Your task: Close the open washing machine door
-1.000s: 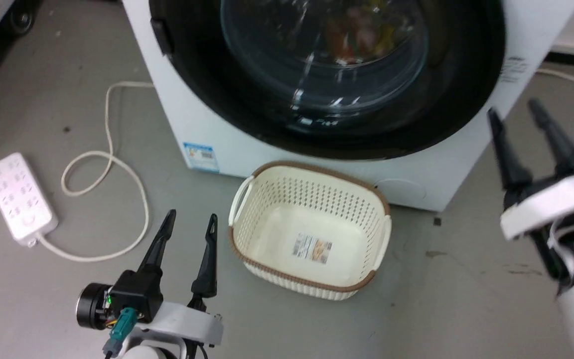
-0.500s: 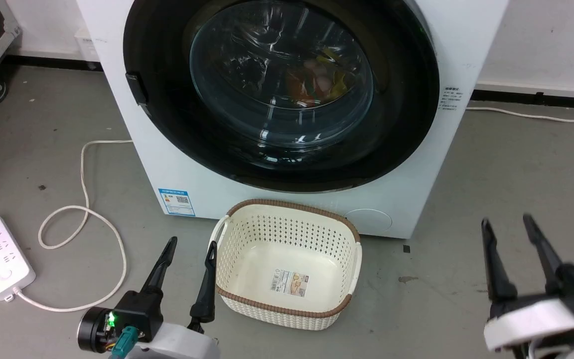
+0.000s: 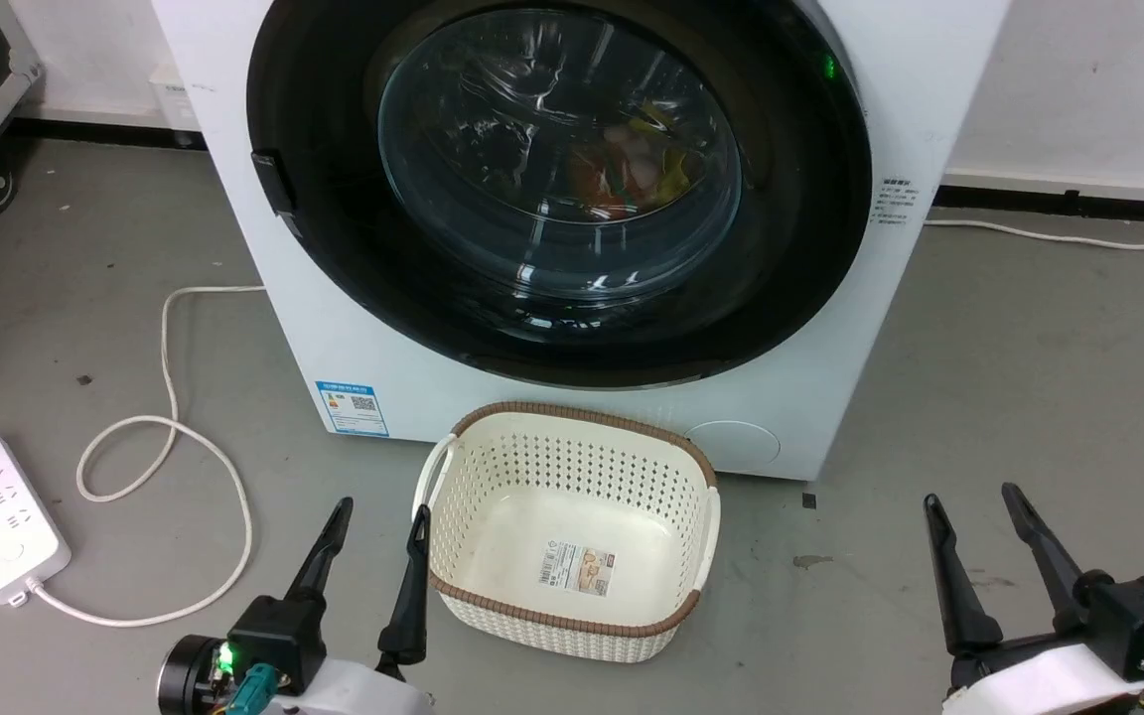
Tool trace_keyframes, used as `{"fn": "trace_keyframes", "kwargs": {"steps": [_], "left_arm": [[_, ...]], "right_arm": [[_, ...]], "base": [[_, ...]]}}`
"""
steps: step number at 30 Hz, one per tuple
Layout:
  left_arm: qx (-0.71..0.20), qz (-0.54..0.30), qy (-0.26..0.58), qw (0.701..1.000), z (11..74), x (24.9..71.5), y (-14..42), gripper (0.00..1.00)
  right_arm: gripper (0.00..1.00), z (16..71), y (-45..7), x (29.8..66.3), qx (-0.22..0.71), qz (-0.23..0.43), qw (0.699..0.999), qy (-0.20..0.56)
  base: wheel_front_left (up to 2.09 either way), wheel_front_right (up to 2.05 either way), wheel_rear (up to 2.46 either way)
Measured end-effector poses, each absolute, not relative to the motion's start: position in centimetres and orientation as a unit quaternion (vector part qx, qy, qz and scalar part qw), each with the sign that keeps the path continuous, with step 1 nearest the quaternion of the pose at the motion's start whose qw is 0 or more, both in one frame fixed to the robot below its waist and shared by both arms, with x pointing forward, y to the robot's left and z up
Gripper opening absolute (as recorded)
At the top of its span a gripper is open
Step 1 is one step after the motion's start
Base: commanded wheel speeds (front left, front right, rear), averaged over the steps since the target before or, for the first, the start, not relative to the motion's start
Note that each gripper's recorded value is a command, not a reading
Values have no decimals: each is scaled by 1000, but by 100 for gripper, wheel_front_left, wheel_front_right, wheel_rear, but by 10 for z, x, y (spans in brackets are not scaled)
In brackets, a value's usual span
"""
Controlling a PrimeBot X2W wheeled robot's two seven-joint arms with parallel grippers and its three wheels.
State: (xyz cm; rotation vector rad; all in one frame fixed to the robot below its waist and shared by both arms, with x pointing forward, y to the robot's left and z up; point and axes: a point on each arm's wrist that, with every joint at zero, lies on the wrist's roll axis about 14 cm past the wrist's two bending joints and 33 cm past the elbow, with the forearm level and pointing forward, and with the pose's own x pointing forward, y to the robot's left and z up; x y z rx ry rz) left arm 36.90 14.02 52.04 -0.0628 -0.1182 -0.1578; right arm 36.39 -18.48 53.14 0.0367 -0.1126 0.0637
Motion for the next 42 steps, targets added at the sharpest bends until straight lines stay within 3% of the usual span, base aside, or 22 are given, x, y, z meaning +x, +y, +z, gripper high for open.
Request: {"fn": "trace_keyframes", "kwargs": {"steps": [2,3,42], "left_arm": [[-33,-76,-57,995,519,369,142,100],[-33,-76,-57,995,519,369,142,0],[-19,-63,-41,997,522,371,149,0]], "right_arm": [[100,529,-183,364,19,34,998,-51],[0,529,-183,364,19,34,998,-51],[0,525,-178,365,9,42,999,-30]], "base": [[0,0,0],[0,0,0],[0,0,0]]}}
